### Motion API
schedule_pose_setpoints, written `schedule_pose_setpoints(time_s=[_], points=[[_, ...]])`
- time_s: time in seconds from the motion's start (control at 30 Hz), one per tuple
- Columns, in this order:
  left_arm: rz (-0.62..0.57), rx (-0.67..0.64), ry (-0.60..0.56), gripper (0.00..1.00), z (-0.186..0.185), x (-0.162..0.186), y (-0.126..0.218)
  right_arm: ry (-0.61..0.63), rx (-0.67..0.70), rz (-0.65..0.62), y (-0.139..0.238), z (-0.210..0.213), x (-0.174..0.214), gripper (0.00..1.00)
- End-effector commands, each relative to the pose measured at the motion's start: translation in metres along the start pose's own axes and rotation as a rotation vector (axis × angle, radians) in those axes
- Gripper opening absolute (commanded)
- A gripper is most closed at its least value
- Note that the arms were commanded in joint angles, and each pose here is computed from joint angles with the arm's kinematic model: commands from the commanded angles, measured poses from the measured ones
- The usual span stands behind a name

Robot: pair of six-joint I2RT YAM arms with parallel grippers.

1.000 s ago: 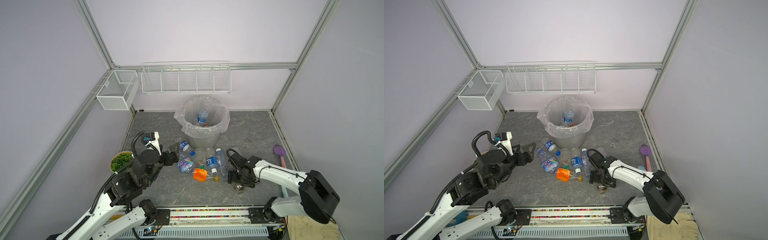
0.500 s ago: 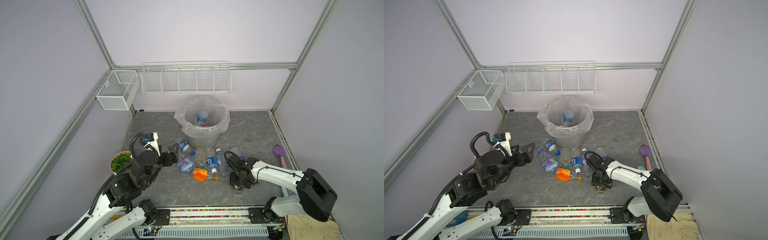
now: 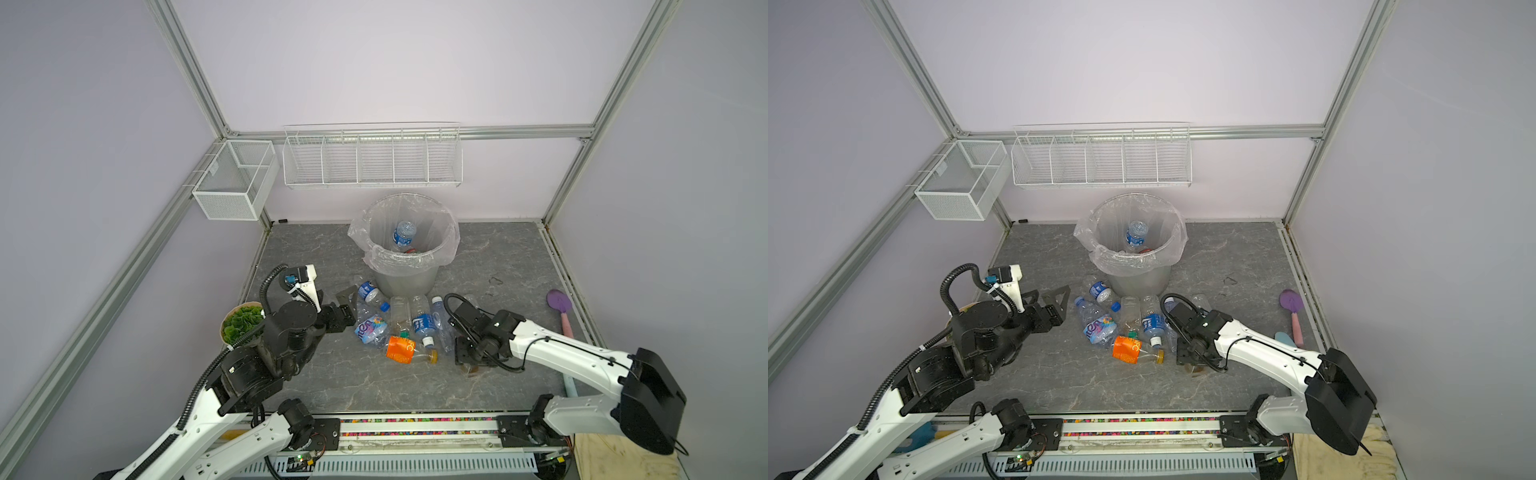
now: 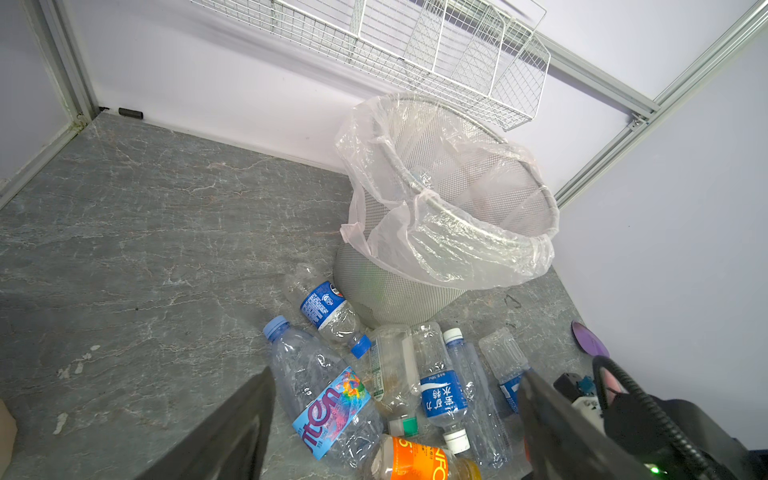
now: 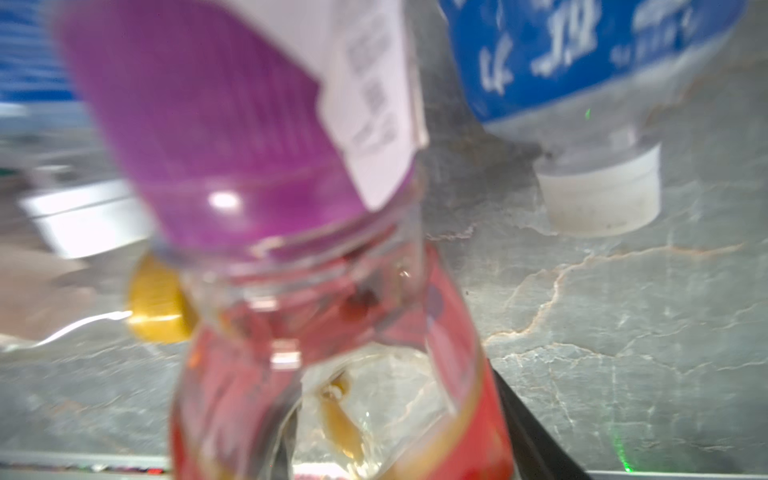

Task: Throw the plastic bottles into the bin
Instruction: 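Close the right gripper on the red-labelled purple-capped bottle, then lift the red-labelled bottle with the right gripper toward the bin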

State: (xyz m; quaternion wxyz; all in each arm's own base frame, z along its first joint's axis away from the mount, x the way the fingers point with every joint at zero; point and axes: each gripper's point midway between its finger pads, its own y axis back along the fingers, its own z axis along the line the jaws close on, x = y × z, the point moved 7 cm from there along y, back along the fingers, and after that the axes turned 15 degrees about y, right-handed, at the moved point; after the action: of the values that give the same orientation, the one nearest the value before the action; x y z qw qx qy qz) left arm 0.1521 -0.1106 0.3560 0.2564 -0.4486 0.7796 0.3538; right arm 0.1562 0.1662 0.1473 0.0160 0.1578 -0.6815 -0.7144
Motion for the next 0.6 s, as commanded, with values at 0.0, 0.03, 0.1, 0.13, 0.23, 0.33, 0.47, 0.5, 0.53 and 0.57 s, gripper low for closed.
schedule_pose_setpoints(time_s=[0.0, 0.03, 0.1, 0.13, 0.23, 0.33, 0.47, 0.5, 0.53, 0.57], points=[[0.000, -0.020, 0.001, 0.90, 0.003, 0.001, 0.000, 0.059, 0.052, -0.057, 0.026, -0.004, -0.002, 0.12], [-0.001, -0.022, 0.000, 0.90, 0.003, 0.001, 0.000, 0.071, 0.051, -0.069, 0.031, -0.004, -0.003, 0.12], [0.000, -0.022, -0.001, 0.90, 0.002, 0.001, -0.001, 0.106, 0.031, -0.113, 0.042, -0.001, -0.005, 0.07], [0.000, -0.021, -0.002, 0.90, 0.002, 0.001, -0.001, 0.117, 0.024, -0.136, 0.047, 0.000, -0.006, 0.07], [-0.002, -0.022, -0.006, 0.90, 0.001, 0.000, -0.001, 0.145, 0.002, -0.203, 0.062, 0.002, -0.008, 0.07], [-0.002, -0.021, -0.006, 0.90, 0.000, 0.000, -0.001, 0.174, -0.026, -0.256, 0.074, 0.003, -0.009, 0.07], [-0.002, -0.018, -0.005, 0.90, -0.001, 0.000, -0.001, 0.201, -0.041, -0.308, 0.088, 0.003, -0.013, 0.07], [-0.002, -0.020, -0.006, 0.90, -0.001, 0.000, -0.001, 0.209, -0.044, -0.318, 0.091, 0.004, -0.015, 0.07], [-0.002, -0.020, -0.006, 0.90, -0.001, -0.001, -0.002, 0.220, -0.046, -0.330, 0.095, 0.004, -0.016, 0.07], [-0.003, -0.019, -0.004, 0.90, -0.001, -0.001, -0.001, 0.232, -0.051, -0.342, 0.099, 0.005, -0.018, 0.07]])
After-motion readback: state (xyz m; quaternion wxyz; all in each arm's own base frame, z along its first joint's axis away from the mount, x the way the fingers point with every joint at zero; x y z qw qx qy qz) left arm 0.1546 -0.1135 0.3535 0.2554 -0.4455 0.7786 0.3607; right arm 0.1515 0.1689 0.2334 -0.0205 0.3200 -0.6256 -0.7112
